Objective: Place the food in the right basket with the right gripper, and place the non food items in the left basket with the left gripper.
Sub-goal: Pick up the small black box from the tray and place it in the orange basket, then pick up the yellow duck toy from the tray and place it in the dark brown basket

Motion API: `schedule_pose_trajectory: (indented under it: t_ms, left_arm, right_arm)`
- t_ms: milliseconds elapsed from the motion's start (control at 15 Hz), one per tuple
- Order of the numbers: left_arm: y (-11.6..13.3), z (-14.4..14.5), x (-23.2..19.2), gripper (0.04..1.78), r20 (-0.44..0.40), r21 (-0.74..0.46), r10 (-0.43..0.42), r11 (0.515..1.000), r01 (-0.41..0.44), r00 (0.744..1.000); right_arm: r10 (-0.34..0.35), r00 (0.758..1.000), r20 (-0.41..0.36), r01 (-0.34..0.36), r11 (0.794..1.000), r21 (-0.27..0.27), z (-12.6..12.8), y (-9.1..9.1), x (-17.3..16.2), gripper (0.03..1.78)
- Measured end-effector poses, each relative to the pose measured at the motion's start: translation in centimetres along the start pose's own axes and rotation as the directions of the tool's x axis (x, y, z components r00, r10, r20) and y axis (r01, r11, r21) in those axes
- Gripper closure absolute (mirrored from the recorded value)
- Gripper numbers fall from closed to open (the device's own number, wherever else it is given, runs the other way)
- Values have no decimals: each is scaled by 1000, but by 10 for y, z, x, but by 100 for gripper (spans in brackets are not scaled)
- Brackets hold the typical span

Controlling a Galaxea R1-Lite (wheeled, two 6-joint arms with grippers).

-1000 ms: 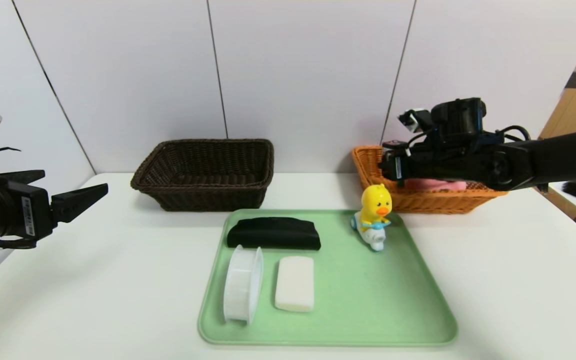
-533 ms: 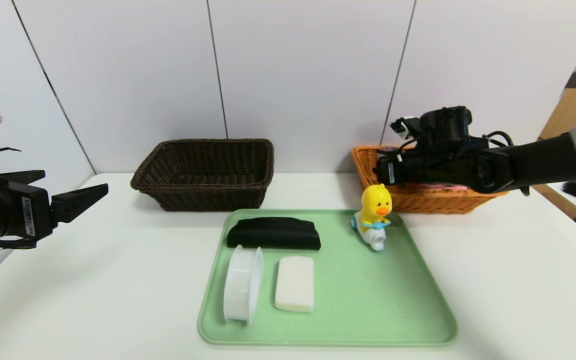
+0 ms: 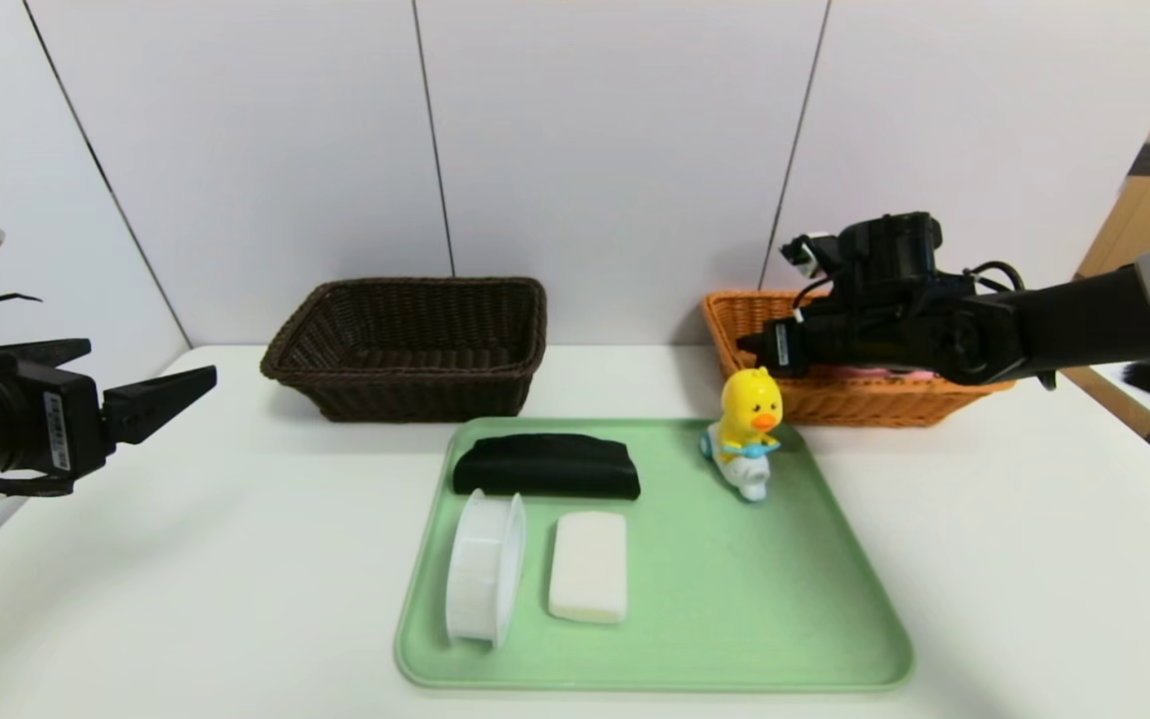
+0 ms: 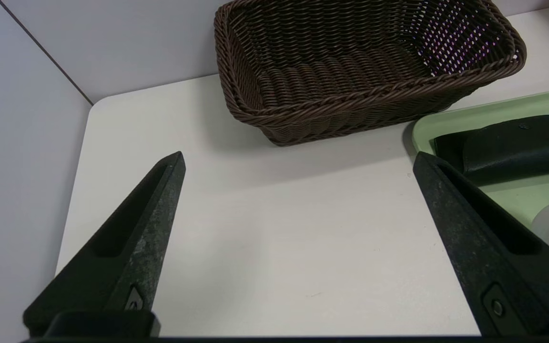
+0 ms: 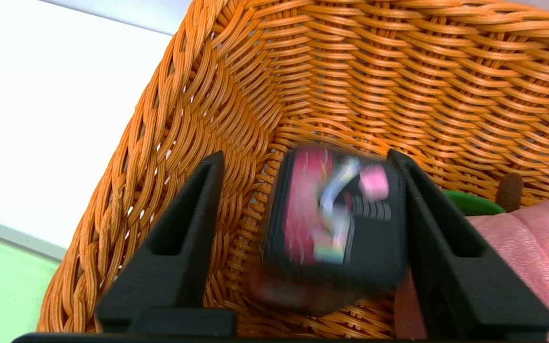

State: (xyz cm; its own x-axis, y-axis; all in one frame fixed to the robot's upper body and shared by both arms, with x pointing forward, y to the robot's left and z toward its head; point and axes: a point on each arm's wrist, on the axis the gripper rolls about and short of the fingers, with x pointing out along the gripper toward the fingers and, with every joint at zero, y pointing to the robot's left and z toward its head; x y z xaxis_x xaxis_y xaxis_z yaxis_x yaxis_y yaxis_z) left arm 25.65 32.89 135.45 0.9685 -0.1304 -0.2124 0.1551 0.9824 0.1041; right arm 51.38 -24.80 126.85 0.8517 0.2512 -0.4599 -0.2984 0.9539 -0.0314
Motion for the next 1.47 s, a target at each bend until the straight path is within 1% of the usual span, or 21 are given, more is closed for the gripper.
schedule_pose_trajectory:
  t_ms: [200, 333, 533, 600, 667, 800, 867, 1000, 1133, 1267, 1333, 1400, 1467]
  left_arm:
    - [0, 0, 0, 13, 0, 0, 0, 1000, 0, 1000]
    - [0, 0, 0, 13, 1, -2, 1, 1000, -1, 1000]
    - [0, 0, -1, 13, 0, -23, 1, 1000, -1, 1000]
    - [0, 0, -1, 13, 0, -23, 1, 1000, -1, 1000]
    - [0, 0, -1, 13, 1, -23, 1, 1000, -1, 1000]
    - [0, -1, -1, 13, -1, -25, 0, 1000, 0, 1000]
    - [0, -3, -1, 13, -5, -29, 0, 1000, 0, 1000]
    - [-1, -6, -2, 13, -13, -32, -1, 999, 1, 1000]
    - [-2, -8, -4, 13, -12, -32, -2, 999, 1, 1000]
    - [-2, -9, -5, 13, 1, -30, 0, 1000, 0, 1000]
    - [-2, -9, -6, 13, 7, -28, 1, 1000, -1, 1000]
    - [-2, -10, -6, 13, 8, -29, 1, 1000, 0, 1000]
    - [-2, -11, -7, 13, 8, -28, 1, 1000, 0, 1000]
  right_arm:
    - [-11, 1000, 22, 11, 1000, -4, 7, -1, -5, 45]
    - [-43, 997, 62, 44, 999, -10, 19, 0, -18, 37]
    - [-48, 983, 178, 51, 999, -13, 45, 9, -57, 28]
    - [-41, 975, 217, 45, 999, -13, 49, 13, -75, 26]
    - [-33, 969, 243, 37, 999, -13, 47, 17, -89, 24]
    - [-12, 959, 283, 16, 1000, -12, 31, 24, -113, 21]
    - [1, 955, 296, 3, 1000, -15, 16, 28, -121, 20]
    - [23, 949, 316, -18, 1000, -19, -19, 35, -131, 18]
    - [45, 937, 346, -44, 999, -11, -58, 42, -138, 16]
    - [82, 906, 415, -91, 996, 1, -90, 53, -146, 14]
    - [108, 890, 444, -121, 993, 3, -102, 60, -152, 14]
    - [138, 876, 462, -156, 988, 1, -110, 67, -157, 14]
    - [161, 872, 463, -181, 983, -2, -117, 73, -159, 13]
